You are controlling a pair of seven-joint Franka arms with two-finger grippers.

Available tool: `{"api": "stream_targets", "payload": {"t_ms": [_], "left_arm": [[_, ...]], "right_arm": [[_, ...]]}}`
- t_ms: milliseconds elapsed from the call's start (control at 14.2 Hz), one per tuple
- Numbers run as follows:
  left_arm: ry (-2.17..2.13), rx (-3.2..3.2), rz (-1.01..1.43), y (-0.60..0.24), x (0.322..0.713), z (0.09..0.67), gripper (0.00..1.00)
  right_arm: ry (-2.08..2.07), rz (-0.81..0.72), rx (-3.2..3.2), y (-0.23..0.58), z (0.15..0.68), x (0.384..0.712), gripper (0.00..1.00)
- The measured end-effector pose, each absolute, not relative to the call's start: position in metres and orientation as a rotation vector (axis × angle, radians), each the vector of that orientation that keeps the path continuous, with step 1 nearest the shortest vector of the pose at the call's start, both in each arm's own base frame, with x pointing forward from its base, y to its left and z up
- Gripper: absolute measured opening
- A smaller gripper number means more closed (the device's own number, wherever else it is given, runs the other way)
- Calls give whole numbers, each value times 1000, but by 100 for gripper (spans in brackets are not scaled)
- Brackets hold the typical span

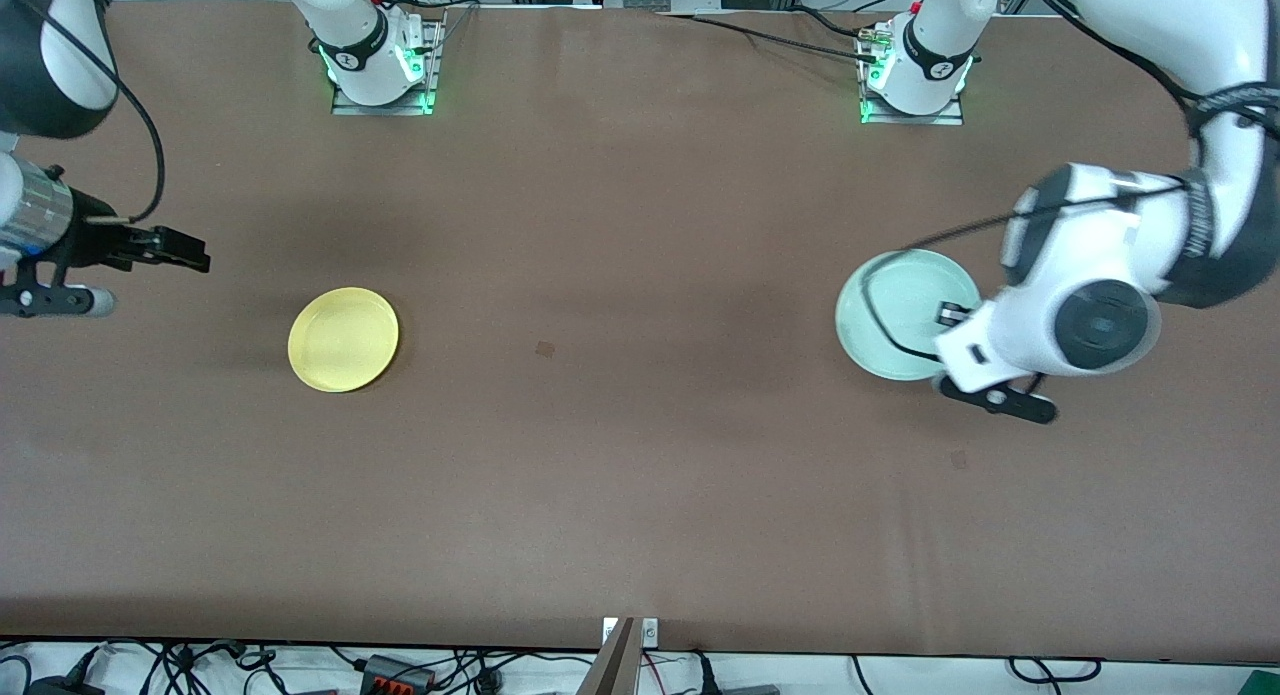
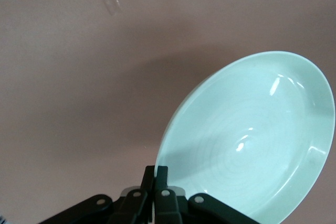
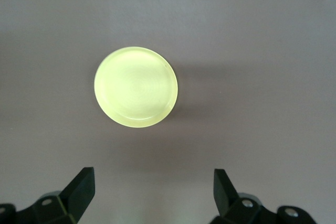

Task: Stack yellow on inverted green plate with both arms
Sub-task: 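Lift the green plate with the left gripper while the right gripper grasps the yellow plate, then flip the green plate upside down mid-table while the right gripper lifts the yellow plate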

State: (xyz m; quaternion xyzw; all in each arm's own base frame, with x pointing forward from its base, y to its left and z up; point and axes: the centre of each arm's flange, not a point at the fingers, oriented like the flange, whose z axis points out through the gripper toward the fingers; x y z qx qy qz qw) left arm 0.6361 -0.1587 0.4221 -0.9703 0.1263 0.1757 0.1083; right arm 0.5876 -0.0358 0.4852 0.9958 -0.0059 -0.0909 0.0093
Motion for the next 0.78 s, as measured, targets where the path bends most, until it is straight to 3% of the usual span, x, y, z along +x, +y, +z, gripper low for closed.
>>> {"api": "stream_targets", "payload": {"t_ms": [283,777], "left_arm": [[161,-2705,377,-270,598,417,3],[-164,-2489,194,-369,552,329,3]], "right_arm": [[-85,-472,3091,-64,400,606,100],[-83,-769,3040,-65,243,625,100]]}}
